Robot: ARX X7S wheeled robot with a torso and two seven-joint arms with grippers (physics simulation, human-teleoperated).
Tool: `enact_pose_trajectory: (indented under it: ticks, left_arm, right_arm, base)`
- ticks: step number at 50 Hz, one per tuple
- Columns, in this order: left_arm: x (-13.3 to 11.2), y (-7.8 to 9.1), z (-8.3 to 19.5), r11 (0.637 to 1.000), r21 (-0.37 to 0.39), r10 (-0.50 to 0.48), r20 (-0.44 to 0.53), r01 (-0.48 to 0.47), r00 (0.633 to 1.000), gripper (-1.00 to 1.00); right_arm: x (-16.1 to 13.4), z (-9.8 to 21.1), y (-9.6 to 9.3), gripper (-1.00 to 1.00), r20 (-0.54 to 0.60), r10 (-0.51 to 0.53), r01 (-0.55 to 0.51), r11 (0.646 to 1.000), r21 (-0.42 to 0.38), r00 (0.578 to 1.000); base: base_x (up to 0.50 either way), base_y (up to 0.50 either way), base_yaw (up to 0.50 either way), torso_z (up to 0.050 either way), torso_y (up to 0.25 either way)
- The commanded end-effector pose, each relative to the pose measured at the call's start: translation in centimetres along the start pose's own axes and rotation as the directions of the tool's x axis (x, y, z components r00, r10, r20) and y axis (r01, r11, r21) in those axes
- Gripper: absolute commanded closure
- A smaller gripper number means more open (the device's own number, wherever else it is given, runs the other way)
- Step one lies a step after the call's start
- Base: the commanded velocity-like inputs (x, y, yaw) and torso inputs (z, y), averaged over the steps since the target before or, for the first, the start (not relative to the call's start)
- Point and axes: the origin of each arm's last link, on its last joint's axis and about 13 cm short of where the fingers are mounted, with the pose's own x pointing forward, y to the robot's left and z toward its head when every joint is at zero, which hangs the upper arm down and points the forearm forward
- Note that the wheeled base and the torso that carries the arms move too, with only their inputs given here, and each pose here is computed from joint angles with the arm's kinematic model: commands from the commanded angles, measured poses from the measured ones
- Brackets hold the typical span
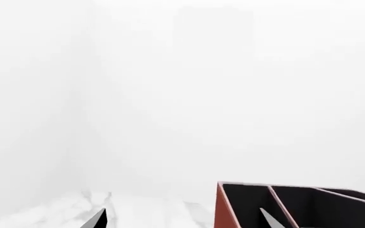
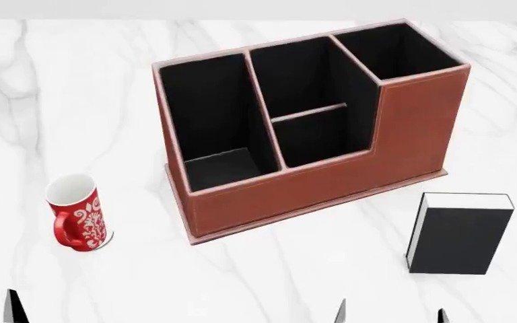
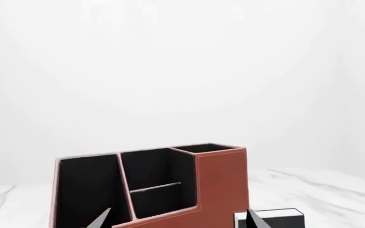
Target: Pick up the book and place it in the back compartment of the caddy.
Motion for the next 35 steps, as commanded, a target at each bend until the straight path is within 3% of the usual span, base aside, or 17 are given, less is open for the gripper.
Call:
enact_pose_trajectory:
  ticks: [1, 8, 35]
  left_arm:
    - [-0.5, 0.5, 1.6, 0.998, -0.039, 0.048, 0.108, -0.044, 0.993, -1.0]
    - [-0.5, 0.9, 2.1, 0.994, -0.074, 0.086, 0.158, -0.075, 0.984, -1.0]
    - [0.4, 1.6, 1.6, 0.988, -0.118, 0.114, 0.131, -0.099, 0.985, -1.0]
  right_arm:
    - [-0.6, 1.4, -0.5, -1.0, 0.08, -0.036, 0.034, 0.999, 0.018, 0.996]
    - [-0.6, 1.8, -0.7, -1.0, 0.112, -0.052, 0.051, 0.999, 0.014, 0.992]
    - [0.0, 1.5, -1.3, -1.0, 0.097, -0.107, 0.104, 0.994, 0.043, 0.989]
  base:
    - [0.0, 0.0, 0.0, 0.0, 0.0]
    - [0.0, 0.0, 0.0, 0.0, 0.0]
    - [0.0, -0.06, 0.0, 0.0, 0.0]
